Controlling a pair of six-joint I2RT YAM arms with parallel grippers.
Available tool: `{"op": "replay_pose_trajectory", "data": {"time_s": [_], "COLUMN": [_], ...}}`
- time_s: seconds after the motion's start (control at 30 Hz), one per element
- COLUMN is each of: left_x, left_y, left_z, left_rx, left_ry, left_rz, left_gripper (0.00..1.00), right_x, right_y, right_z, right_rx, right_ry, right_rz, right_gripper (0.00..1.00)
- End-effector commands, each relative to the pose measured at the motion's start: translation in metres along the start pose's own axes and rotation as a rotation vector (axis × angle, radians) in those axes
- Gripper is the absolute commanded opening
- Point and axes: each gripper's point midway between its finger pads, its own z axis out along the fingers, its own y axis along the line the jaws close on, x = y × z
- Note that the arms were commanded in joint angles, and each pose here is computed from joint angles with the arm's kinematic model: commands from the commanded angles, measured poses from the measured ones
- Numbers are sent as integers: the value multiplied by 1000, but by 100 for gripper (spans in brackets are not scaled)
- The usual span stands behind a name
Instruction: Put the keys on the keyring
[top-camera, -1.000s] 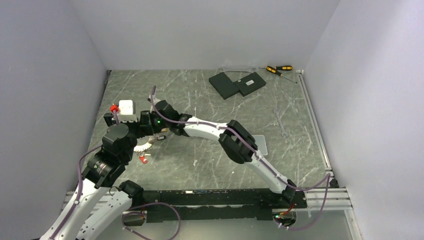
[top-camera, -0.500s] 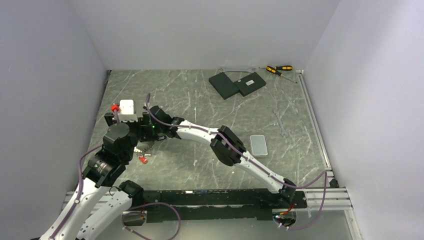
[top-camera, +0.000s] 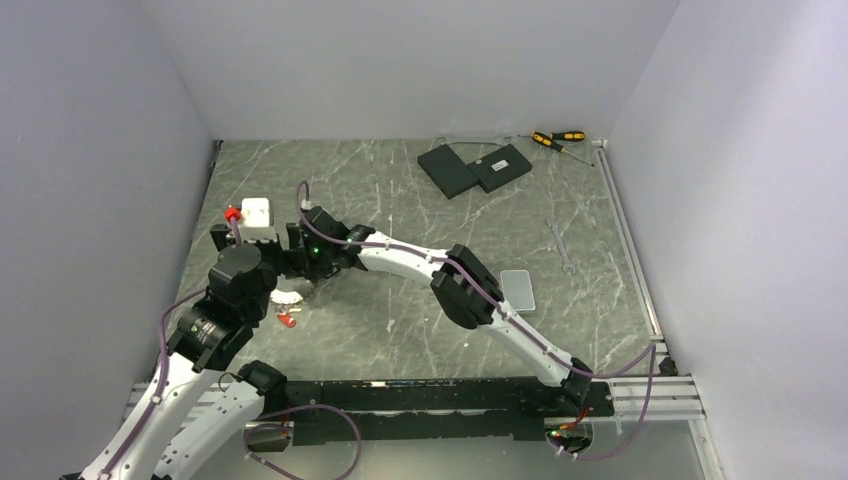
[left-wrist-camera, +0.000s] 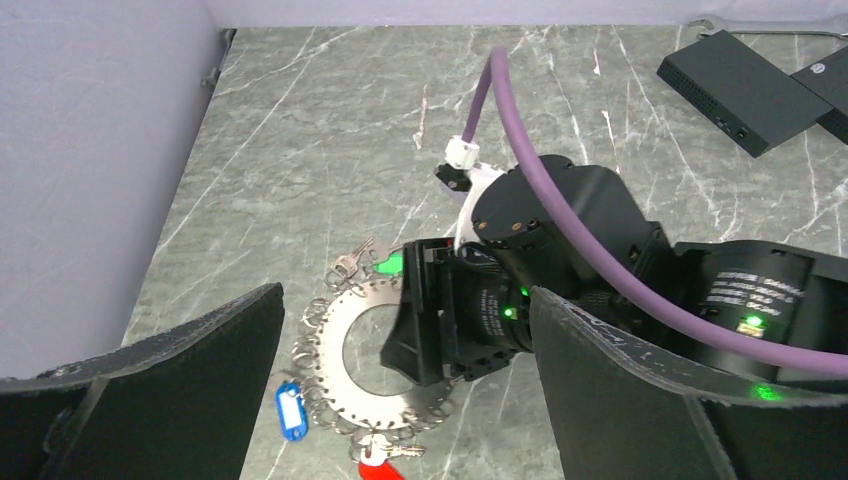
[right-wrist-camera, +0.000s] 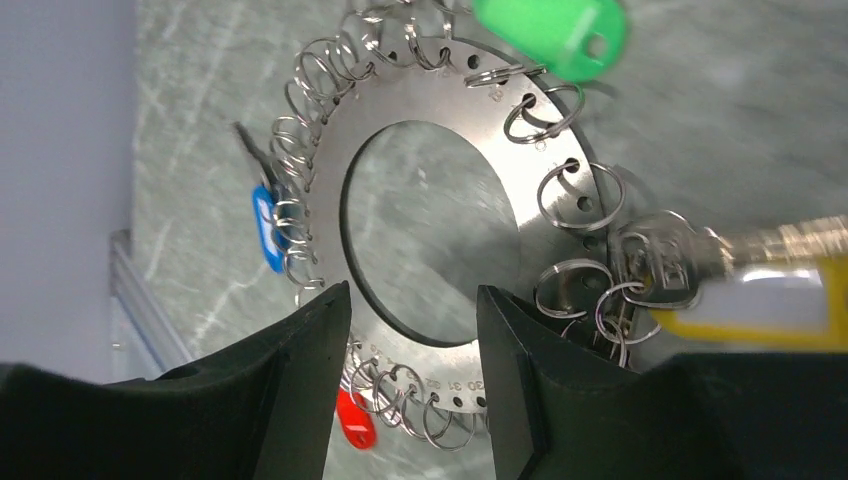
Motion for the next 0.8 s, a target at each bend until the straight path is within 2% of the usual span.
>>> {"op": "replay_pose_trajectory", "data": {"time_s": [0.0, 0.2, 0.63, 0.77], "left_x": [-8, -8, -7, -8], "left_y": [3, 3, 3, 3], "left_z": [1, 1, 1, 2], "left_rx": [-17, -20, -16, -16], "left_ry": [-19, -19, -15, -14], "left_rz": [-2, -3, -4, -3], "left_gripper": [97, 97, 97, 97], "right_x": [25, 32, 38, 25], "right_y": [-72, -104, -201, -193], "right_z": [-26, -62, -187, -222], "right_rx": [279, 399, 600, 594], "right_ry": [85, 100, 126, 83], "right_rz": [-75, -140, -201, -293], "right_gripper": [53, 52, 46, 46]}}
